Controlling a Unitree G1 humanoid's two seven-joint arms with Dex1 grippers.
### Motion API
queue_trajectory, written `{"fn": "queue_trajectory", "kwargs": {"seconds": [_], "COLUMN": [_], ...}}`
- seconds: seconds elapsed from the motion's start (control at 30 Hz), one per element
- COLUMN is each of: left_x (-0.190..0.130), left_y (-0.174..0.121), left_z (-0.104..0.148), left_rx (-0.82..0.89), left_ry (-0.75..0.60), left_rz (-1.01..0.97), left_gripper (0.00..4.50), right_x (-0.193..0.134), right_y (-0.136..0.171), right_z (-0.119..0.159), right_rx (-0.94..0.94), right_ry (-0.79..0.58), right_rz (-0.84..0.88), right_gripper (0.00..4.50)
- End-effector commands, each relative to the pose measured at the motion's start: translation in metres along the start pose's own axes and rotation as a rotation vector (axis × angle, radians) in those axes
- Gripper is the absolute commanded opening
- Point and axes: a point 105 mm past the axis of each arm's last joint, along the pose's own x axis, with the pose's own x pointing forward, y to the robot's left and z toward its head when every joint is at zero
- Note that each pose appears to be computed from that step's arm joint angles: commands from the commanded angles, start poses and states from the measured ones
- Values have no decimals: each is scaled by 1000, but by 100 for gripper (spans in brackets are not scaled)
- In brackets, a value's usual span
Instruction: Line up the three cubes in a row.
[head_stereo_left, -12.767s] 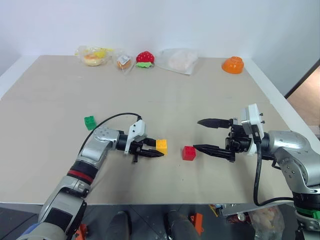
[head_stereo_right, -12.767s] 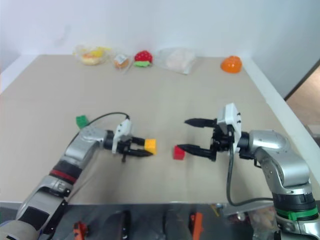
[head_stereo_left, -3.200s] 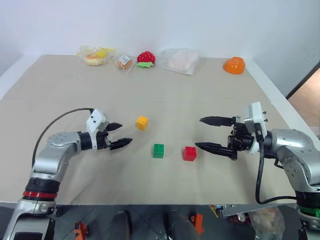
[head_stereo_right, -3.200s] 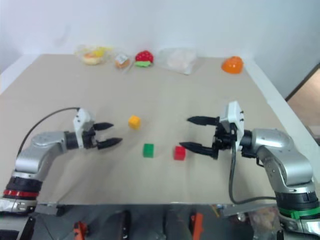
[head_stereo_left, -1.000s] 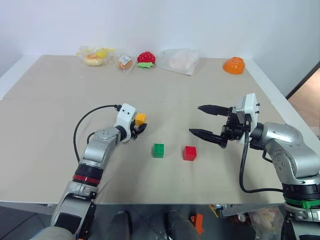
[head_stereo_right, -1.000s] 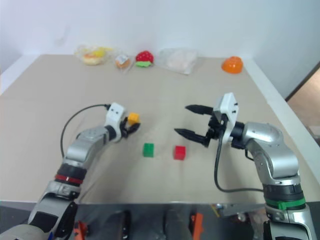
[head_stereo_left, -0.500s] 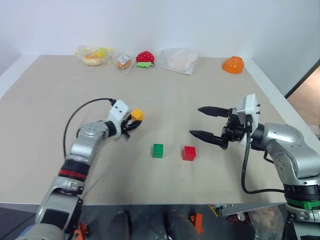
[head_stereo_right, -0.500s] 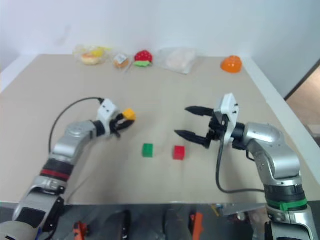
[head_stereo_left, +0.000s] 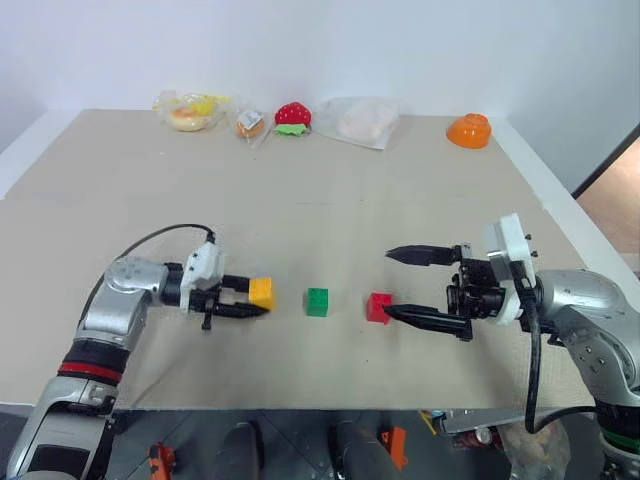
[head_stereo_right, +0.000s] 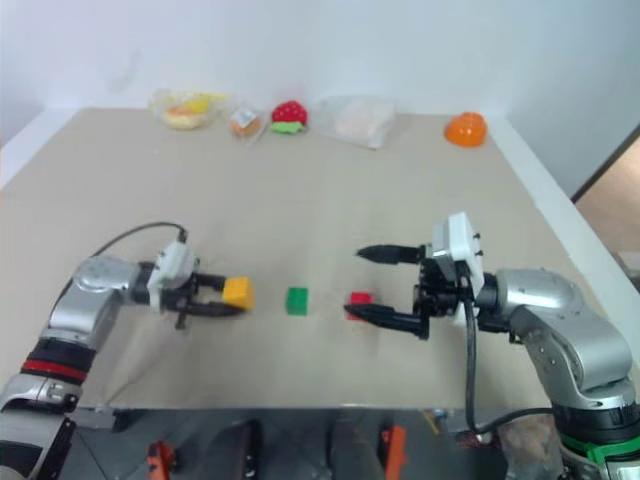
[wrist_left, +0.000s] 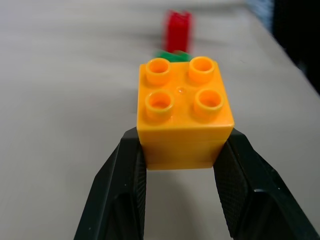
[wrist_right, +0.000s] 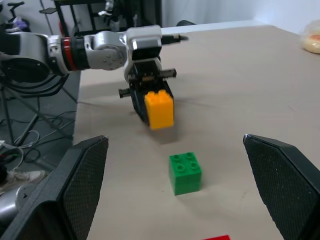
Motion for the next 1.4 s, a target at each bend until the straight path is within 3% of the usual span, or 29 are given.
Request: {"fn": "queue_trajectory", "kwargs": {"seconds": [0.03,1.23,1.3,1.37,1.4], "left_x": [-2,-21,-19,-17,-16], "left_y": [11,22,23,25,26], "left_z": [5,-7,-9,-8,-8], "left_rx": [52,44,35,35,38], "left_ry": [-1,43,41,29,24], "left_rz": [13,58,59,71,74], "left_gripper": [131,131,234,283,329], "right_x": [0,1,2,2,1], "right_y": [2,-6,-7,-7,-7], "right_z": [9,7,7,7,8], "right_rx": [-45,-56,-57,-58,-60], "right_ry": [-8,-5,-5,-5,-5], "right_rz": [3,-11,-13,-15,-17], "right_gripper": [450,450,450,450,450]}}
